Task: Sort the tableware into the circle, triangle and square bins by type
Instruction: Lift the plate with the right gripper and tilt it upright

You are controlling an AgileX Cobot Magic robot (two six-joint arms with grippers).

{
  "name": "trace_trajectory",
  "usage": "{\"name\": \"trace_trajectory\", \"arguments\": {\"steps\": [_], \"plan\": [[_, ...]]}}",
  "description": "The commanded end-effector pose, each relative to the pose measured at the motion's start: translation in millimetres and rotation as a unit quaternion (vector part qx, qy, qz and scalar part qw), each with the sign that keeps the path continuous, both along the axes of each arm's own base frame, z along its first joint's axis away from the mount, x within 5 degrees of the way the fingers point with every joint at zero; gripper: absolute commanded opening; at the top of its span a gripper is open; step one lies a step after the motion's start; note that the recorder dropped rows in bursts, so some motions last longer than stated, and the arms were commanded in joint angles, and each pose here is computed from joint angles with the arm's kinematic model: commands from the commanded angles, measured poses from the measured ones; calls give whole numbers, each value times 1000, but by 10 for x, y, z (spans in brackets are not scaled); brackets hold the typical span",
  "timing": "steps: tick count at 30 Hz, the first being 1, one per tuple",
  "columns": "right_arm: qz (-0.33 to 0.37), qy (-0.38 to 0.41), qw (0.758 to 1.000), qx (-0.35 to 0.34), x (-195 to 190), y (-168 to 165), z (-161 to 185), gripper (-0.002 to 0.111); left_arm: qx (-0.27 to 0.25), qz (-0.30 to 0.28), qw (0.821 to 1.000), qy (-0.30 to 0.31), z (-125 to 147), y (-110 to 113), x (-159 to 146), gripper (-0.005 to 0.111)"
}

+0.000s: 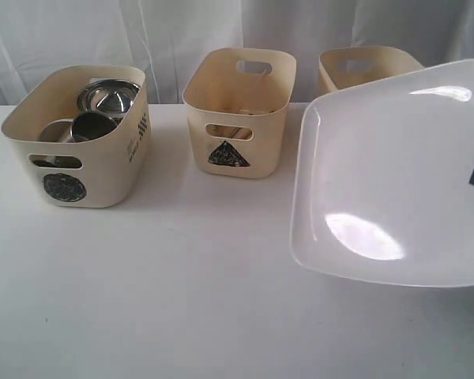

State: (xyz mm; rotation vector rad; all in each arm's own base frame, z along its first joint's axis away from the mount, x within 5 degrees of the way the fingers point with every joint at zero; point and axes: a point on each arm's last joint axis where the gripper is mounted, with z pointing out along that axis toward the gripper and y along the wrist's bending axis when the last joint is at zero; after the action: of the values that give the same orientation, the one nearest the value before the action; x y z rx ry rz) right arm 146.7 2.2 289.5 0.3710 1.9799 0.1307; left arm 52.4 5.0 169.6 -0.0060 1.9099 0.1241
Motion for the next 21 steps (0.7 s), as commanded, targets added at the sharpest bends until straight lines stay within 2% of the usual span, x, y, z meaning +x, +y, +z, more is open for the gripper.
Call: {"name": "trace_trajectory", "arguments": {"steps": [1,8,21], "plan": [[-20,-36,996,-83,12,-93,375,0,-5,1,1000,1,-13,-2,-2,0],[-45,-72,983,-165,221,-151,879,0,-5,1,1000,1,-13,-2,-2,0],[-69,-112,950,-283,857,-191,1466,0,-5,1,1000,1,-13,-2,-2,0]]}}
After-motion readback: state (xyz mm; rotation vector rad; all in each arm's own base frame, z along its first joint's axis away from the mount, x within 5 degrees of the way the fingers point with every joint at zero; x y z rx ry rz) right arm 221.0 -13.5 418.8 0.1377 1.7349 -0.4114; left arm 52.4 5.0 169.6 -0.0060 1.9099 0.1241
